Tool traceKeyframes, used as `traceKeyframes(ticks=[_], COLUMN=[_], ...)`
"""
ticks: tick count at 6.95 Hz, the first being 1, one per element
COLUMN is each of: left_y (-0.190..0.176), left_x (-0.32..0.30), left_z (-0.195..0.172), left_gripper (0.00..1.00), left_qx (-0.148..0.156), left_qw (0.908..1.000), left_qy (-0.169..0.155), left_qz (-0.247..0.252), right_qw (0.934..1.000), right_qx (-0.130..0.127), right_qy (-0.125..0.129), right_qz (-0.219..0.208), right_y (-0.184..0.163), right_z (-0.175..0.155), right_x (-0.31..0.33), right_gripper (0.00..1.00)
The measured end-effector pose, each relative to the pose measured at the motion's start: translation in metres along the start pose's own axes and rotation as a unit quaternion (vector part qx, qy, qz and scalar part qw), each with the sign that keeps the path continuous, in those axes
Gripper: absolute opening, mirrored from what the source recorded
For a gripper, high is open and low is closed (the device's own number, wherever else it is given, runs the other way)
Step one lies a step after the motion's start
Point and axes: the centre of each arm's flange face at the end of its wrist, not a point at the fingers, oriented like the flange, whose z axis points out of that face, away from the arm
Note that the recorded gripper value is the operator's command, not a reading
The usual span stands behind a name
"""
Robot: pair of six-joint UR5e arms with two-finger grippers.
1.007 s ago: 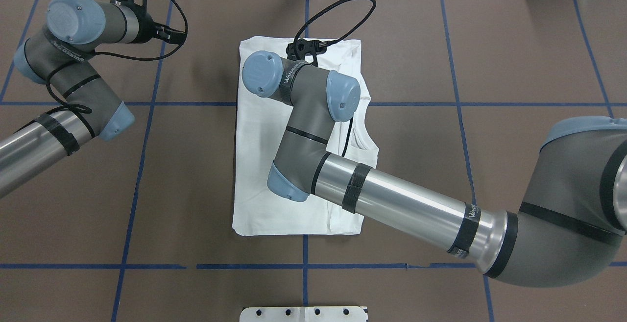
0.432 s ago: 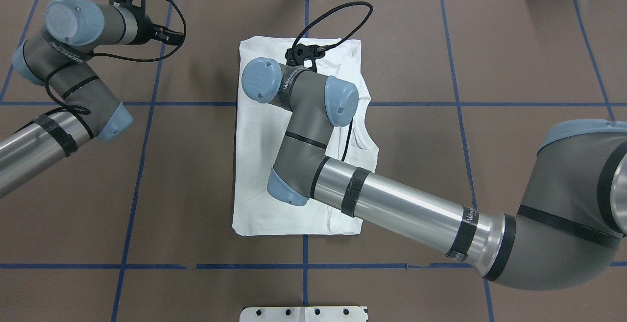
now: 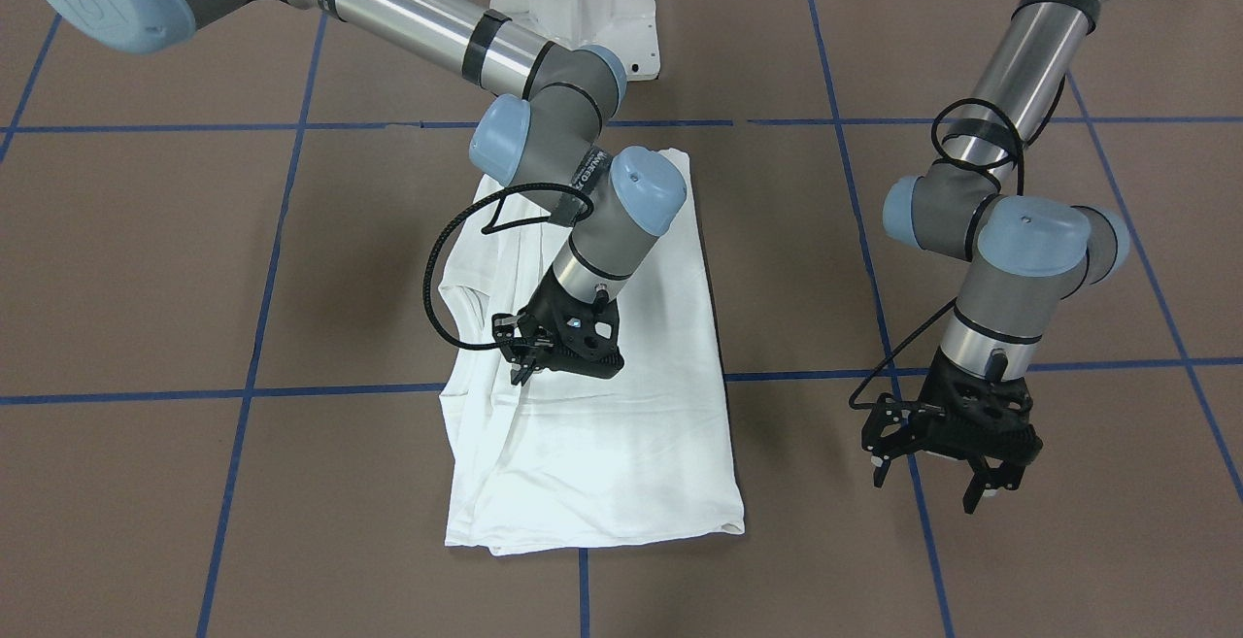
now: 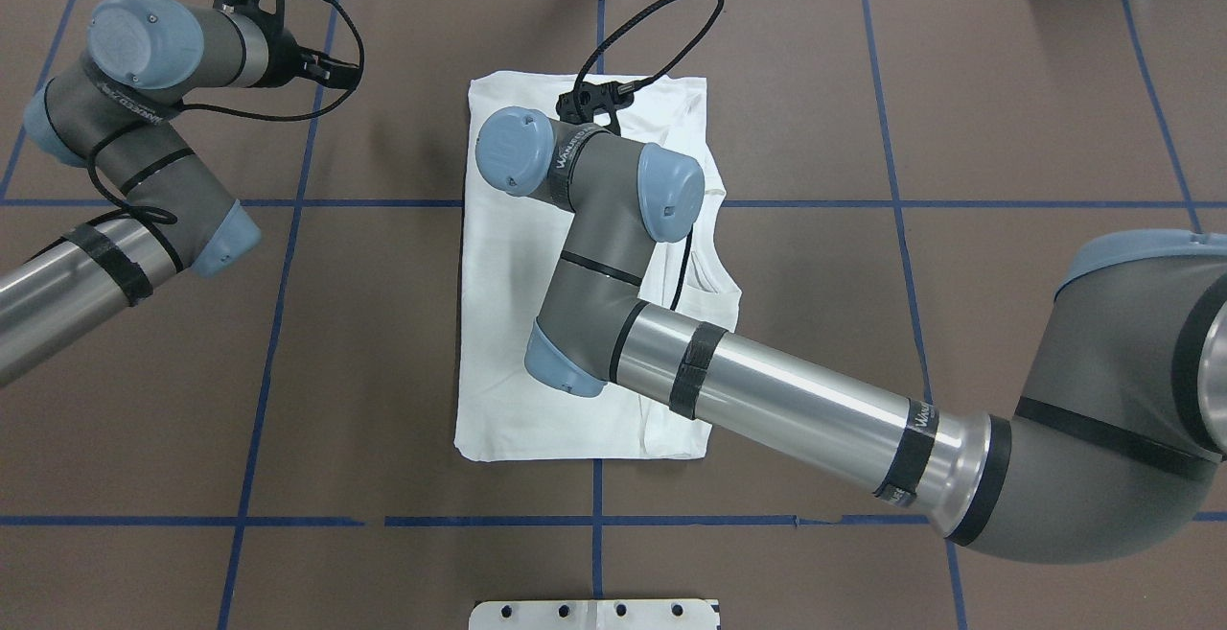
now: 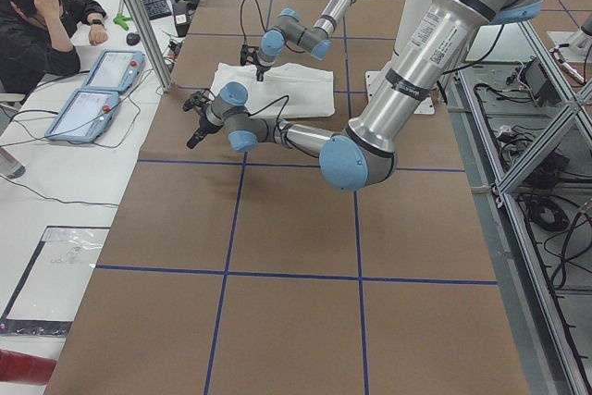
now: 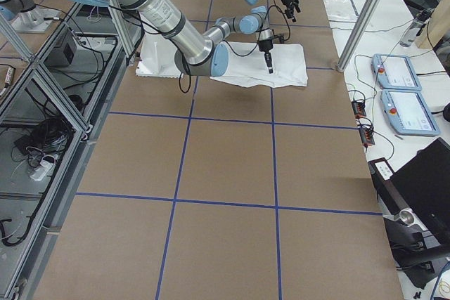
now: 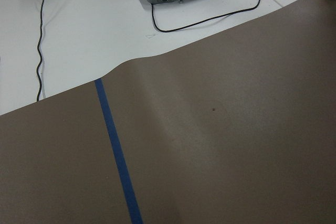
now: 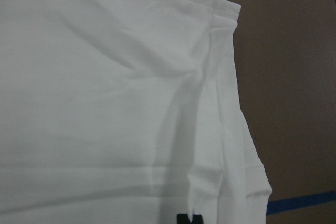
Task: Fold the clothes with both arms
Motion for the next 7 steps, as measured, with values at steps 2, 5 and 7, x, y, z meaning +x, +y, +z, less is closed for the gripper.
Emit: traceKeyframes(ticks=[2,5,7], left_y=[0.0,-0.001,-0.001], left_x=[0.0,0.0,0.0], left_z=[0.0,-0.001,-0.001], left_gripper=[1.0,1.0,1.0], left_qx=[0.001,0.003,0.003], left_qw=[1.0,1.0,1.0], left_qy=[0.001,0.002,0.002], left_qz=[0.0,0.0,0.0], right_qw=[0.9992,0.9982,0.9985], right_qx=[-0.006,-0.003,0.014], right_qy=[0.015,0.019,-0.002], right_qz=[-0.036,-0.057,-0.054], right_y=[-0.006,0.016,0.018], right_z=[0.001,0.036,0.039], right_x=[0.021,0.067,0.08], right_gripper=[0.0,1.0,1.0])
